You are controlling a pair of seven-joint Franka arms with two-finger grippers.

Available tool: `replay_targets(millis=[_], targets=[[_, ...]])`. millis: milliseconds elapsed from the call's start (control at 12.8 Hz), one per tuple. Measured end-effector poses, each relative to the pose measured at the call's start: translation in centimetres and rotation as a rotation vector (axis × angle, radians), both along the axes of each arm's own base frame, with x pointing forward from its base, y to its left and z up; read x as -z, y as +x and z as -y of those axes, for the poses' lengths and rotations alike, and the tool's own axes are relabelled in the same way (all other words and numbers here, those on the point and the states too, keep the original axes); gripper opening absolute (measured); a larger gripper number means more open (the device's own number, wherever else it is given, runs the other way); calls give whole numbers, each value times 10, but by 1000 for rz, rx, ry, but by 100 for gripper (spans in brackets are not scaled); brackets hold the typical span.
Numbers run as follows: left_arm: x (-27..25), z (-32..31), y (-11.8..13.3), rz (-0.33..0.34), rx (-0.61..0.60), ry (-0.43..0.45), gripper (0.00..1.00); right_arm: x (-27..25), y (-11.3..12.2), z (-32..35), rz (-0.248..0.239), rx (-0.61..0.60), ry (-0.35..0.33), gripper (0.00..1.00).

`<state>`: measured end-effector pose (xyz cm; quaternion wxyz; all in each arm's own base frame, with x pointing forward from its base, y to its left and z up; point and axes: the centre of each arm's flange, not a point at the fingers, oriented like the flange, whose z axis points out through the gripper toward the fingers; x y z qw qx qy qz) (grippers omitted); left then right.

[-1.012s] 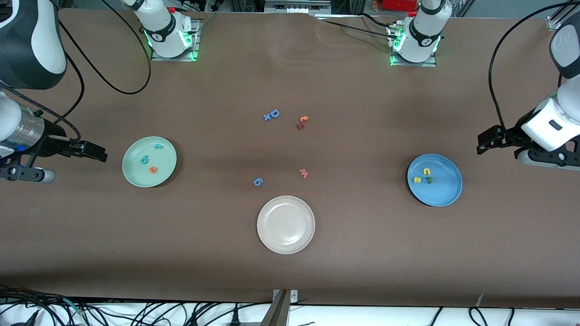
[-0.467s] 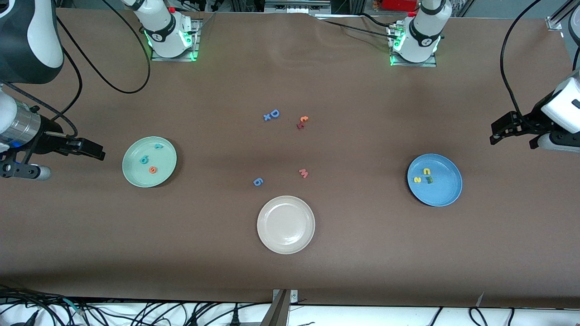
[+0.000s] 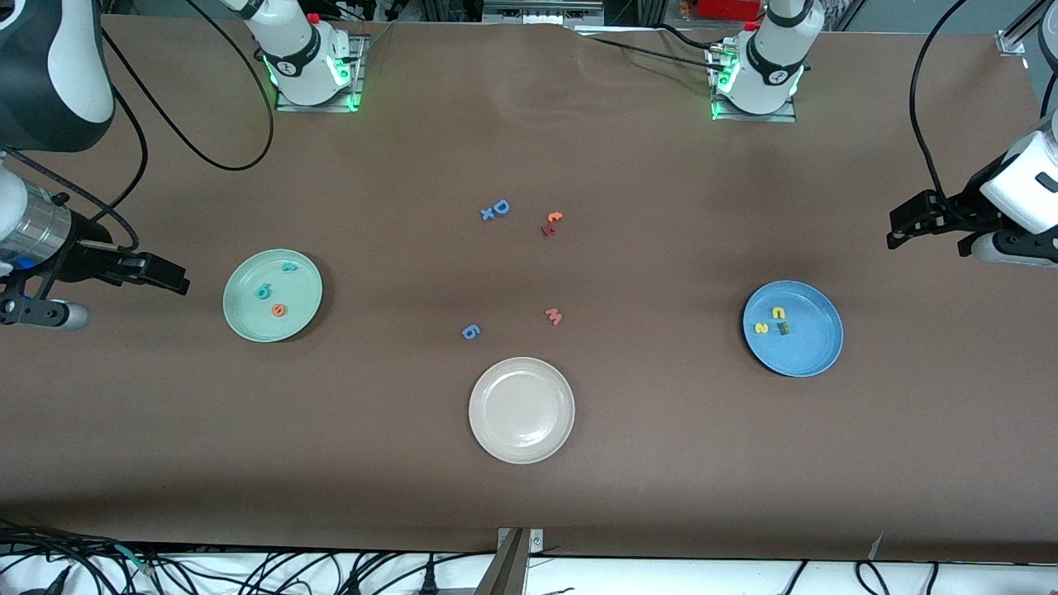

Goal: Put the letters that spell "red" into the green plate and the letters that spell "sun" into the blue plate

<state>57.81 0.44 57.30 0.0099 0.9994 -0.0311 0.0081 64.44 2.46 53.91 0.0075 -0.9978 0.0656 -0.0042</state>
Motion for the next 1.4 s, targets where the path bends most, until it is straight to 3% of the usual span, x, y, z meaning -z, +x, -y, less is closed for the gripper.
replay_targets(millis=[234, 1402], targets=[[0, 1, -1, -6, -23, -1, 100, 0, 6, 8, 41, 17, 0, 100], [-9, -1, -6, -34, -34, -1, 100, 38, 29, 15, 72, 41, 32, 100]])
